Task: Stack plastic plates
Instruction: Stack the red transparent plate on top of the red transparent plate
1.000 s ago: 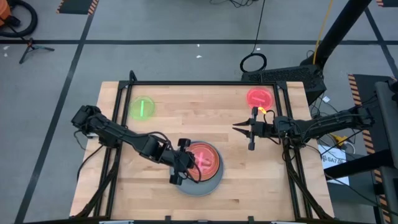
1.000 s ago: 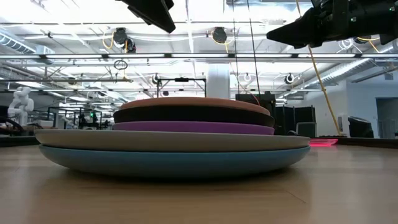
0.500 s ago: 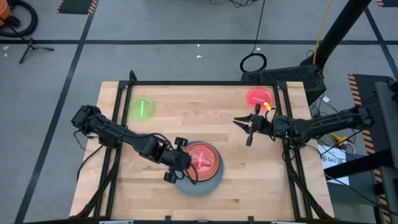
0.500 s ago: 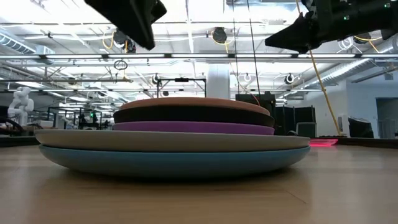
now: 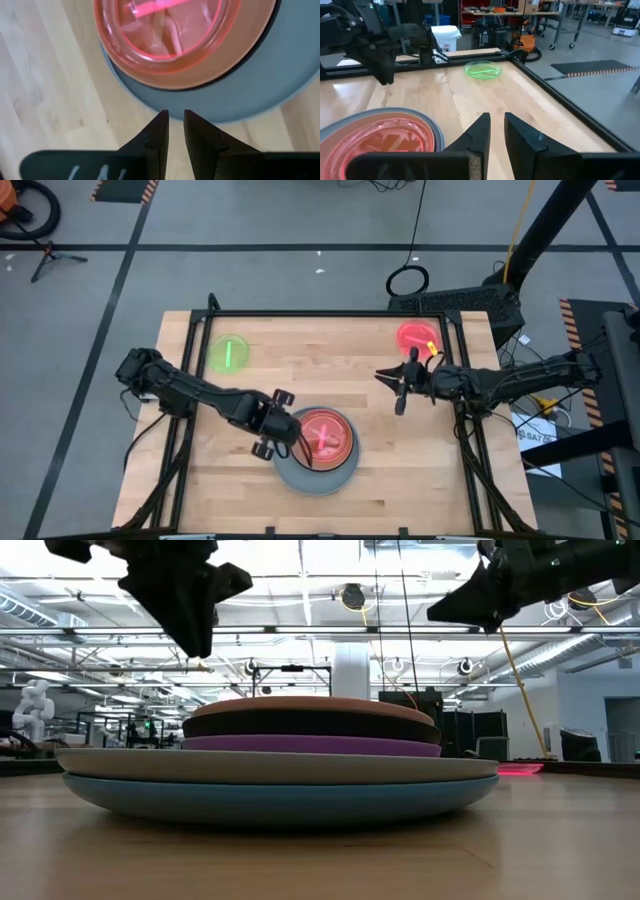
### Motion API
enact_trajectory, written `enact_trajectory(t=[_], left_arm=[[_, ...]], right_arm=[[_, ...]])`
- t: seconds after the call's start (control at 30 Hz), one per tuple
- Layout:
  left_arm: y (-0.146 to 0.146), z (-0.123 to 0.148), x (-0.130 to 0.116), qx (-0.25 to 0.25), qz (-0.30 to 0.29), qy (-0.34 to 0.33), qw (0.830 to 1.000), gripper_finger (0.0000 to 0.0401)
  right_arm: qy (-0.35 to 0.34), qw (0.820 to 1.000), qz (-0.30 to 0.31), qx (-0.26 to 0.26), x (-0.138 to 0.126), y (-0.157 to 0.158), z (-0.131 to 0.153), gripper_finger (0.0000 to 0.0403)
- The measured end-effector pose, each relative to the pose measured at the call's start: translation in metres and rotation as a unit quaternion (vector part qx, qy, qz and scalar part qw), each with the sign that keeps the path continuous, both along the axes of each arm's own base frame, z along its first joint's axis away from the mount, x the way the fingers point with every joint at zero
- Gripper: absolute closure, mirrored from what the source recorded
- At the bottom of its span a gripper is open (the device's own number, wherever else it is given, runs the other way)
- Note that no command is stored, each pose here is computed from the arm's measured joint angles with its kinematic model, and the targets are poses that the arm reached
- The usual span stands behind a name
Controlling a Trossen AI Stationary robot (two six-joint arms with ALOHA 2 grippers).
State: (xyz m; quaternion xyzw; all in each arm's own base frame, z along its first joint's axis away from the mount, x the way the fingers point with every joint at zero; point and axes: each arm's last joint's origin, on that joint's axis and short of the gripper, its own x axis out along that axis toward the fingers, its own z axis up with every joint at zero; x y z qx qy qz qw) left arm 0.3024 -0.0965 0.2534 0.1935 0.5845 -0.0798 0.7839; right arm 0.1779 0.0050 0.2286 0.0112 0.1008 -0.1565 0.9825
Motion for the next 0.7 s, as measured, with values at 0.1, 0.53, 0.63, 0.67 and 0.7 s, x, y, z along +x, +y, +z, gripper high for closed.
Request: enact_trajectory(t=[0.1, 0.53, 0.63, 0.67, 0.7], left_arm=[[0.004, 0.000, 0.000, 0.006, -0.007, 0.009, 1.000, 0.0334], [0.045, 0.003, -0.061, -0.026, 0.035, -0.107, 0.993, 0.0334], [0.054, 0.010, -0.079, -0.026, 0.047, -0.181, 0.982, 0.0334], [0.058, 0.013, -0.084, -0.017, 0.054, -0.205, 0.977, 0.0334], [0.061, 0.017, -0.088, -0.005, 0.060, -0.232, 0.971, 0.0334]], right_arm=[[0.012, 1.000, -0.004, 0.014, -0.001, 0.000, -0.003, 0.0353], [0.040, 0.993, -0.085, 0.067, -0.002, -0.003, -0.016, 0.0353], [0.044, 0.990, -0.112, 0.074, 0.000, -0.005, -0.020, 0.0353], [0.044, 0.988, -0.122, 0.078, 0.001, -0.006, -0.021, 0.0353], [0.044, 0.987, -0.130, 0.084, 0.001, -0.008, -0.022, 0.0353]])
